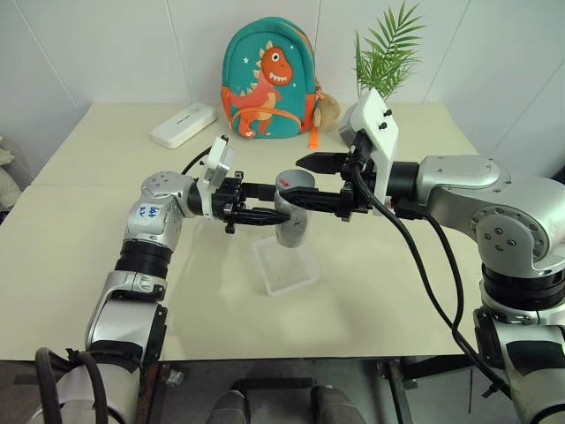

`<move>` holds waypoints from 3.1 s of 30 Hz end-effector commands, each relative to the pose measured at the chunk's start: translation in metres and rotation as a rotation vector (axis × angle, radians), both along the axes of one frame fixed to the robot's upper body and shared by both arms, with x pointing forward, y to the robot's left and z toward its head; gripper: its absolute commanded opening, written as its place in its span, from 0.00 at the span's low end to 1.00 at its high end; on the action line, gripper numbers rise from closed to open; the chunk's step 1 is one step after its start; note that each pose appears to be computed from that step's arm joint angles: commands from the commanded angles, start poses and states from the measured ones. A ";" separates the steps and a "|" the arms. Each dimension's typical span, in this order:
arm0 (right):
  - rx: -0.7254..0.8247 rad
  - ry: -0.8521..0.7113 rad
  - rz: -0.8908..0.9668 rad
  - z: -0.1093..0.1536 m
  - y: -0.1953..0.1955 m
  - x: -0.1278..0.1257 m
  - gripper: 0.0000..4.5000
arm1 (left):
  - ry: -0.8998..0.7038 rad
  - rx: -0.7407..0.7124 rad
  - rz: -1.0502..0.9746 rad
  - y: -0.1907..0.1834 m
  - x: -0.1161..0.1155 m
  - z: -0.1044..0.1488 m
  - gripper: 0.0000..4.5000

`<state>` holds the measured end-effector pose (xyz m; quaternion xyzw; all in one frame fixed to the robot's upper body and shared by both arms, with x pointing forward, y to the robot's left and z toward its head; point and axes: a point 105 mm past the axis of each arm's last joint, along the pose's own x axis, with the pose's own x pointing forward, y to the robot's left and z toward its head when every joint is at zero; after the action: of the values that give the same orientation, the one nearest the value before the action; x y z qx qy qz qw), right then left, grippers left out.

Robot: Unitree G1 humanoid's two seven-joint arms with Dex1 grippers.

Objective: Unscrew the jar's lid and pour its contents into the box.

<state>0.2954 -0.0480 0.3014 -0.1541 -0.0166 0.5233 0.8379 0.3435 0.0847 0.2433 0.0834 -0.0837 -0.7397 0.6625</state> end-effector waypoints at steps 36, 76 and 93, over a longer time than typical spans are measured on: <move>0.088 -0.059 0.024 0.024 -0.007 -0.008 0.55 | -0.050 0.003 -0.006 0.000 -0.001 0.011 0.42; 0.061 -0.029 -0.442 0.004 -0.110 0.026 0.55 | -0.042 0.007 0.154 0.040 0.011 0.012 0.42; 0.036 0.236 -0.733 -0.131 -0.153 0.001 0.55 | -0.086 -0.028 0.317 0.081 0.025 0.037 0.42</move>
<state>0.2946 -0.2007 0.1598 -0.0649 0.1562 0.2110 0.9627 0.3701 0.1641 0.2597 0.0967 -0.0797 -0.6245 0.7709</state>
